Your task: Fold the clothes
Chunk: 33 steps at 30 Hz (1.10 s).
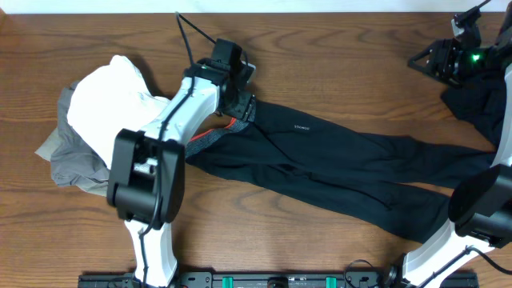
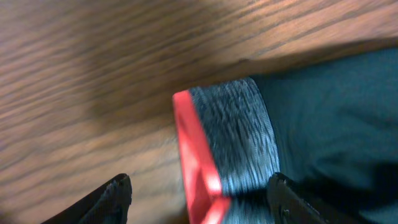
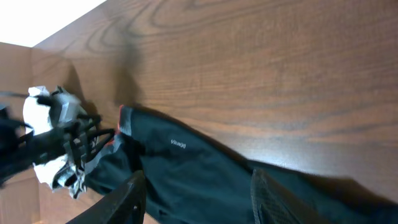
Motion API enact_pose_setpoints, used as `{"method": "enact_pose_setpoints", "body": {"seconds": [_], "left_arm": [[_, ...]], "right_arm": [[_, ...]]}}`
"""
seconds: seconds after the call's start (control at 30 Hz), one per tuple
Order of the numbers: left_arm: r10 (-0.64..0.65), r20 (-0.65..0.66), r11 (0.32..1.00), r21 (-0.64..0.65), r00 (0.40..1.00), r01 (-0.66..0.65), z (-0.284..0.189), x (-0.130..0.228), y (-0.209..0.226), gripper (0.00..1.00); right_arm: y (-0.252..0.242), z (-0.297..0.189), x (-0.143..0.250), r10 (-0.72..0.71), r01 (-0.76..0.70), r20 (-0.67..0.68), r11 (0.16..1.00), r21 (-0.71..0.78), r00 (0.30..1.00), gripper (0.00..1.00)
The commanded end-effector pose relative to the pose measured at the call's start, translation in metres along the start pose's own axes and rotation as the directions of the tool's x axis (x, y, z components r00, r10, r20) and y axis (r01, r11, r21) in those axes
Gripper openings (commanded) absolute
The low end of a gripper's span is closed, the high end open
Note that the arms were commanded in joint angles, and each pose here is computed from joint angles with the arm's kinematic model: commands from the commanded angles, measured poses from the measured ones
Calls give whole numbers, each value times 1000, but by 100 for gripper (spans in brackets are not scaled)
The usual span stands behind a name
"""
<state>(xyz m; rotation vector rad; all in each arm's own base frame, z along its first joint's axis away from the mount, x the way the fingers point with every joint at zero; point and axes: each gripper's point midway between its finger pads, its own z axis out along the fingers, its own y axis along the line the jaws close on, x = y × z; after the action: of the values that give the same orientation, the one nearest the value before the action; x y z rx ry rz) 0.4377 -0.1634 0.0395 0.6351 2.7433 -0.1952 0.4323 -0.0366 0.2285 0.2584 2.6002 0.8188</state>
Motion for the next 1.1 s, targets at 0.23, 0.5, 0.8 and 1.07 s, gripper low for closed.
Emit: {"method": "enact_pose_setpoints", "body": {"seconds": [0.23, 0.5, 0.8, 1.07], "left_arm": [[66, 18, 994, 92, 998, -67, 42, -3, -12, 67], [65, 49, 995, 73, 997, -68, 59, -11, -7, 6], [4, 326, 970, -232, 945, 76, -40, -116, 58, 6], [-54, 453, 920, -324, 890, 220, -67, -138, 119, 6]], "right_arm": [[0, -7, 6, -29, 29, -10, 998, 58, 1000, 52], [2, -5, 7, -24, 25, -15, 998, 60, 1000, 52], [-16, -6, 8, 2, 2, -21, 984, 177, 1000, 52], [-37, -8, 16, 42, -27, -43, 956, 293, 998, 54]]}}
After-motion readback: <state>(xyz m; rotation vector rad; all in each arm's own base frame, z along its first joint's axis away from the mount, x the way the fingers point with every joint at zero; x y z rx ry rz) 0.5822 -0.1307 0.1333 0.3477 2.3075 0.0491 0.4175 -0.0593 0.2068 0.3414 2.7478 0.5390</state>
